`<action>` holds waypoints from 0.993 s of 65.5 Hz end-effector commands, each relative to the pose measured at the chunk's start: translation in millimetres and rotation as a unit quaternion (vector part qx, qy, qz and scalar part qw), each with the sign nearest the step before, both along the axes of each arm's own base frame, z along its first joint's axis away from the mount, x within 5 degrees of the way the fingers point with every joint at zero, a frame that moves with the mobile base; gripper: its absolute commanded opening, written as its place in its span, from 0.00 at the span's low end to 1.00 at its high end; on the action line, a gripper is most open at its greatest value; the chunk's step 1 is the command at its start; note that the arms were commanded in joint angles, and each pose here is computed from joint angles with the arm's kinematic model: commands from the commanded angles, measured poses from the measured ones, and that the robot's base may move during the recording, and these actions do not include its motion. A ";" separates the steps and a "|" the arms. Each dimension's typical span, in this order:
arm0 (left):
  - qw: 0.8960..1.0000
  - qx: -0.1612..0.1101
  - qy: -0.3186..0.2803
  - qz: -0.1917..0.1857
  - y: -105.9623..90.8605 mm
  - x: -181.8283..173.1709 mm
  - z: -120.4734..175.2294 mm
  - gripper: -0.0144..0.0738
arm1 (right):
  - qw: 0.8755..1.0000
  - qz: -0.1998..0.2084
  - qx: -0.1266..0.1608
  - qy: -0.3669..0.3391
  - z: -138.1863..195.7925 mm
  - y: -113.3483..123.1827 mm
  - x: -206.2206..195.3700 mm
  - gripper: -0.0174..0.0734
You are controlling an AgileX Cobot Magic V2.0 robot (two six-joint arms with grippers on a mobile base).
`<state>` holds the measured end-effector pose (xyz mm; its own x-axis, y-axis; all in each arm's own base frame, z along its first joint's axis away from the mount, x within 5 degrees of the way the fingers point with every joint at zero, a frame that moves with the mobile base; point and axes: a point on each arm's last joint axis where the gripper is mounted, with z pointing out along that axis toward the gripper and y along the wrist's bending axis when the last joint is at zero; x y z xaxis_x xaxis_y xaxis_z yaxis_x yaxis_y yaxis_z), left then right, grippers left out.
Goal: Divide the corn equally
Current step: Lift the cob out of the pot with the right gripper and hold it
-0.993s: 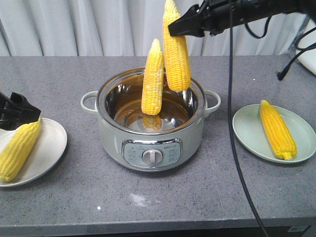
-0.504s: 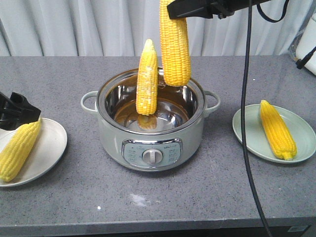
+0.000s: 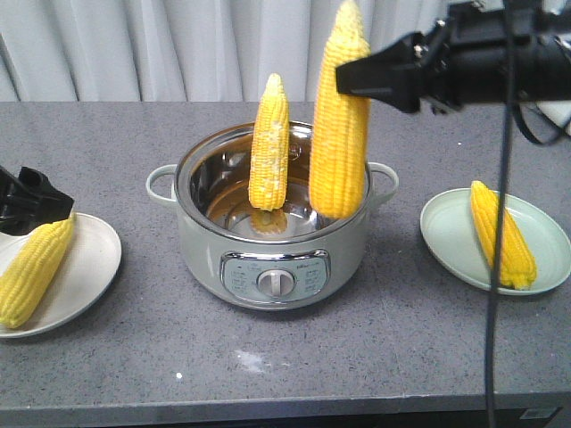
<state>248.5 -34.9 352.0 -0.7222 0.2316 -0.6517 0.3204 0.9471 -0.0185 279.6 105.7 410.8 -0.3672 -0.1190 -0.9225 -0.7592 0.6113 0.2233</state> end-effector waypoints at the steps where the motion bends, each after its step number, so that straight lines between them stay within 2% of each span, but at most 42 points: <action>1: 0.999 -0.015 -0.047 0.004 -1.7 -2.2 16.1 0.74 | 0.998 -0.038 0.031 -0.047 18.8 -8.7 -29.6 0.42; 10: 0.999 -0.015 -0.047 0.004 -1.7 -2.2 16.1 0.74 | 0.996 -0.051 0.019 -0.069 15.4 -16.9 -67.9 0.42; 27: 0.999 -0.015 -0.047 0.004 -1.7 -2.2 16.1 0.74 | 0.994 -0.053 0.023 -0.088 1.6 -25.3 -124.1 0.42; 40: 0.999 -0.015 -0.047 0.004 -1.7 -2.2 16.1 0.74 | 0.994 -0.054 0.023 -0.095 -9.2 -28.8 -146.4 0.42; 53: 0.999 -0.015 -0.047 0.004 -1.7 -2.2 16.1 0.74 | 0.992 -0.052 0.027 -0.109 -5.6 -29.8 -155.4 0.42; 65: 0.999 -0.015 -0.047 0.004 -1.7 -2.2 16.1 0.74 | 0.995 -0.029 0.024 -0.097 -7.6 -27.3 -158.8 0.42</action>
<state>248.5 -34.9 352.0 -0.7222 0.2316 -0.6517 0.3204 0.9471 -0.0185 123.4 78.2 391.4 -0.2160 -0.1061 -0.9706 -0.7508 0.6536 0.0956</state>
